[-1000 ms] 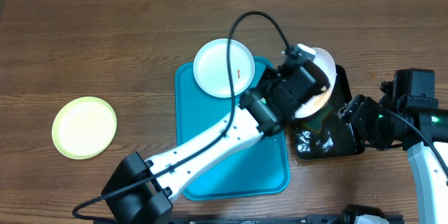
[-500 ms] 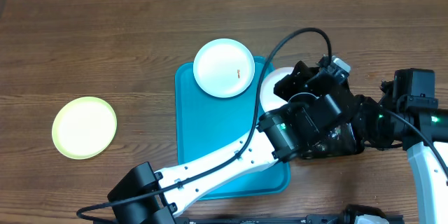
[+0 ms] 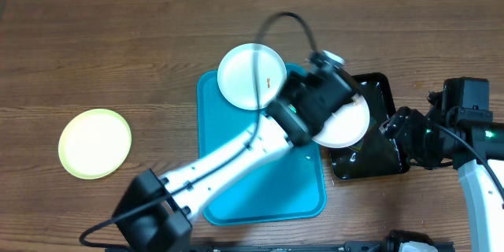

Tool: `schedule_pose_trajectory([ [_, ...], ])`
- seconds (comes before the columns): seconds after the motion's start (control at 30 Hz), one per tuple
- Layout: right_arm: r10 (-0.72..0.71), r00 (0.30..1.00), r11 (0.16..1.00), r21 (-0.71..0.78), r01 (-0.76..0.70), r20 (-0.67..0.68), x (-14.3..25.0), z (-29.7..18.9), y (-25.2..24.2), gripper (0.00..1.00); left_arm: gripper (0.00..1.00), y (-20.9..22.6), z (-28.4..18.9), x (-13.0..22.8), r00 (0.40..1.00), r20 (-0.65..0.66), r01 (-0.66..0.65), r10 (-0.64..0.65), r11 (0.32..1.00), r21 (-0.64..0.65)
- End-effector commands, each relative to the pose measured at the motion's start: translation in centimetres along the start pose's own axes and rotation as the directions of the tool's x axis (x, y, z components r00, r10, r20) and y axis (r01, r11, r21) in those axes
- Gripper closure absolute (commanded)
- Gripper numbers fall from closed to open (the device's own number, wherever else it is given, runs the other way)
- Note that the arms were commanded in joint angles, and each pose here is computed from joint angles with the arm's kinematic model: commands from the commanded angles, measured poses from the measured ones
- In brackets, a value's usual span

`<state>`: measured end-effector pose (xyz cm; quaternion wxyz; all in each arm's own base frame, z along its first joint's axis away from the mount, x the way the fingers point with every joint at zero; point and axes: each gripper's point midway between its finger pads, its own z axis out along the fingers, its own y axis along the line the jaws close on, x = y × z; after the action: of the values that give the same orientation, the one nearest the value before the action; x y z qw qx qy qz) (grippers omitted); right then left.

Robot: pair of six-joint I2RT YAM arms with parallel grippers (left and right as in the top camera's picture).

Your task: Clean dirty plates on tray and stack at the side

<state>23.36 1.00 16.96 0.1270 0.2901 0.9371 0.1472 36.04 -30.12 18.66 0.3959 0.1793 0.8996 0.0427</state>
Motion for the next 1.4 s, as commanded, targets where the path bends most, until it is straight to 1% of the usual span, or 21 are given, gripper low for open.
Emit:
schedule_pose_trajectory([
  [0.0,-0.018,0.999,1.0,-0.007,0.018,0.04,-0.7,-0.9,0.2,0.25,0.36,-2.4,0.7,0.8,0.954,-0.215,0.275,-0.211,0.902,0.333],
  [0.07,-0.018,0.999,1.0,-0.007,0.018,0.04,-0.7,-0.9,0.2,0.25,0.35,-2.2,1.1,1.3,0.919,-0.306,0.36,-0.249,0.847,0.39],
  [0.13,-0.018,0.999,1.0,-0.007,0.018,0.04,-0.7,-0.9,0.2,0.25,0.36,-1.5,2.2,2.8,0.861,-0.42,0.461,-0.287,0.791,0.402],
  [0.17,-0.018,0.999,1.0,-0.007,0.018,0.04,-0.7,-0.9,0.2,0.25,0.36,-1.5,2.7,3.5,0.842,-0.457,0.486,-0.287,0.772,0.41],
  [0.23,-0.018,0.999,1.0,-0.008,0.019,0.041,-0.7,-0.9,0.2,0.24,0.39,-2.2,3.5,4.7,0.805,-0.531,0.53,-0.266,0.724,0.441],
  [0.37,-0.018,0.999,1.0,-0.008,0.019,0.041,-0.7,-0.9,0.2,0.24,0.39,-5.2,4.6,7.1,0.746,-0.641,0.585,-0.18,0.638,0.501],
  [0.4,-0.018,0.999,1.0,-0.008,0.019,0.041,-0.7,-0.9,0.2,0.24,0.41,-5.9,4.8,7.8,0.729,-0.666,0.597,-0.159,0.624,0.504],
  [0.43,-0.018,0.999,1.0,-0.008,0.019,0.041,-0.7,-0.9,0.2,0.24,0.44,-6.7,5.3,9.3,0.698,-0.704,0.613,-0.135,0.62,0.489],
  [0.57,-0.019,0.999,1.0,-0.008,0.019,0.041,-0.7,-0.9,0.2,0.24,0.48,-7.0,6.1,11.0,0.66,-0.741,0.627,-0.122,0.633,0.454],
  [0.6,-0.018,0.999,1.0,-0.008,0.019,0.041,-0.7,-0.9,0.2,0.24,0.51,-7.0,6.2,11.0,0.66,-0.741,0.627,-0.122,0.633,0.454],
  [0.63,-0.019,0.999,1.0,-0.009,0.019,0.042,-0.8,-0.9,0.3,0.24,0.59,-7.0,6.3,10.9,0.662,-0.739,0.626,-0.123,0.632,0.456],
  [0.7,-0.019,0.999,1.0,-0.01,0.02,0.045,-0.8,-0.9,0.3,0.24,0.89,-7.1,6.4,10.6,0.672,-0.73,0.623,-0.125,0.628,0.466],
  [0.73,-0.02,0.999,1.0,-0.011,0.02,0.046,-0.8,-0.9,0.3,0.24,0.95,-7.1,6.4,10.4,0.677,-0.725,0.622,-0.127,0.626,0.47],
  [0.9,-0.02,0.999,1.0,-0.01,0.021,0.046,-0.9,-0.9,0.3,0.23,0.96,-6.6,6.1,8.8,0.701,-0.699,0.615,-0.143,0.618,0.491],
  [1.0,-0.02,0.999,1.0,-0.01,0.02,0.046,-0.8,-0.9,0.3,0.23,0.96,-5.9,5.4,6.7,0.738,-0.658,0.593,-0.152,0.612,0.523],
  [1.03,-0.02,0.999,1.0,-0.01,0.02,0.046,-0.8,-0.9,0.3,0.24,0.96,-5.5,5.2,5.9,0.752,-0.639,0.578,-0.161,0.626,0.523],
  [1.1,-0.02,0.999,1.0,-0.009,0.02,0.045,-0.8,-0.9,0.3,0.23,0.96,-4.2,5.2,4.9,0.776,-0.602,0.543,-0.186,0.684,0.488],
  [1.2,-0.023,0.999,1.0,-0.009,0.023,0.044,-0.8,-0.9,0.3,0.24,0.96,-2.5,4.9,3.5,0.836,-0.516,0.443,-0.186,0.782,0.438],
  [1.3,-0.023,0.999,1.0,-0.009,0.024,0.044,-0.8,-0.9,0.3,0.23,0.96,-1.2,4.6,1.8,0.895,-0.412,0.328,-0.172,0.88,0.344],
  [1.37,-0.022,0.999,1.0,-0.005,0.022,0.045,-0.8,-0.9,0.2,0.24,0.96,-0.5,4.2,0.2,0.938,-0.314,0.227,-0.145,0.943,0.245],
])
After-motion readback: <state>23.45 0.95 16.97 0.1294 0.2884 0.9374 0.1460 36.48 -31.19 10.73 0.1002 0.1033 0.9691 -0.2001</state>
